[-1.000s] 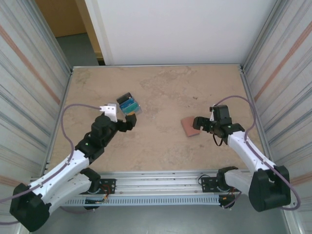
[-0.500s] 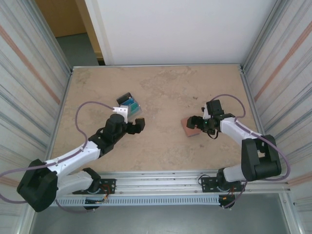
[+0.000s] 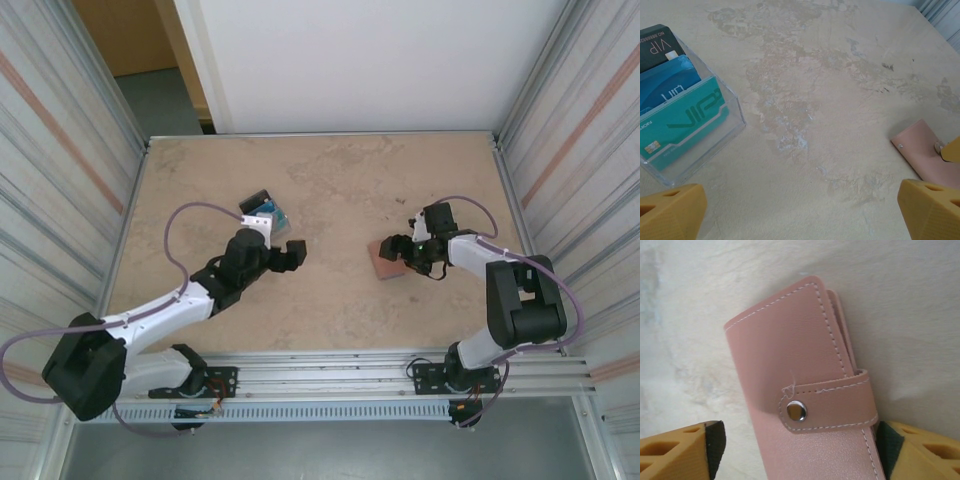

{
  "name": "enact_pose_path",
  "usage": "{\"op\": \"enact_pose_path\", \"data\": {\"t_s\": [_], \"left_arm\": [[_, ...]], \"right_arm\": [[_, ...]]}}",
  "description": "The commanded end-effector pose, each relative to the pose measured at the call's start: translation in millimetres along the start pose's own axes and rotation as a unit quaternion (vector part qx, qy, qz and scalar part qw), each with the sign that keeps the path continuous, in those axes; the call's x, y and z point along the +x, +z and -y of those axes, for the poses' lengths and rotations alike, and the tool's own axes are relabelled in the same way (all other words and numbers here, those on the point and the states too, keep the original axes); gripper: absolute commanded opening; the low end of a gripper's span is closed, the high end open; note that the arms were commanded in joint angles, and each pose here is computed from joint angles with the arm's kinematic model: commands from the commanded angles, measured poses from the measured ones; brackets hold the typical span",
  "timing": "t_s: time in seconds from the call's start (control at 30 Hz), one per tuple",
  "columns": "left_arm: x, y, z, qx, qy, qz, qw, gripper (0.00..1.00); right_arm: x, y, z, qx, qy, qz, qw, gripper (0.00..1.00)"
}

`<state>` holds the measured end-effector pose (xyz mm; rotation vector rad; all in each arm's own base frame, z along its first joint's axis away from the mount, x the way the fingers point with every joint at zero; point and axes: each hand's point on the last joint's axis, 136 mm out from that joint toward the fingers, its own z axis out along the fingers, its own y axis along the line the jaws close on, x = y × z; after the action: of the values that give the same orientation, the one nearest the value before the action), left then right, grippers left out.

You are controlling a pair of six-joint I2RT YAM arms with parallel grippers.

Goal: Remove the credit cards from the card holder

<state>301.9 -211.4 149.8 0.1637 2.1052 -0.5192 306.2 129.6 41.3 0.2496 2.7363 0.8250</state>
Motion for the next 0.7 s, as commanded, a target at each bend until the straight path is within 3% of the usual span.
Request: {"op": "enact_pose_path", "data": {"t_s": [0.0, 0.43, 0.67], "left_arm": [[-7.5, 2.6, 6.7, 0.000, -0.005, 0.001, 1.000, 0.99], [-8.6, 9.4, 12.2, -0.006, 0.001, -0.004, 1.000, 0.99], [-7.9, 10.0, 11.3, -0.012, 0.004, -0.008, 1.000, 0.99]], "right_arm": [[8.9, 3.9, -14.9, -0.037, 0.015, -0.019, 0.999, 0.75], [29.5, 17.5, 5.0, 0.003, 0.021, -0.043, 0.999, 0.62], [32.4, 24.0, 8.8, 0.000, 0.028, -0.045, 0.999, 0.48]]}}
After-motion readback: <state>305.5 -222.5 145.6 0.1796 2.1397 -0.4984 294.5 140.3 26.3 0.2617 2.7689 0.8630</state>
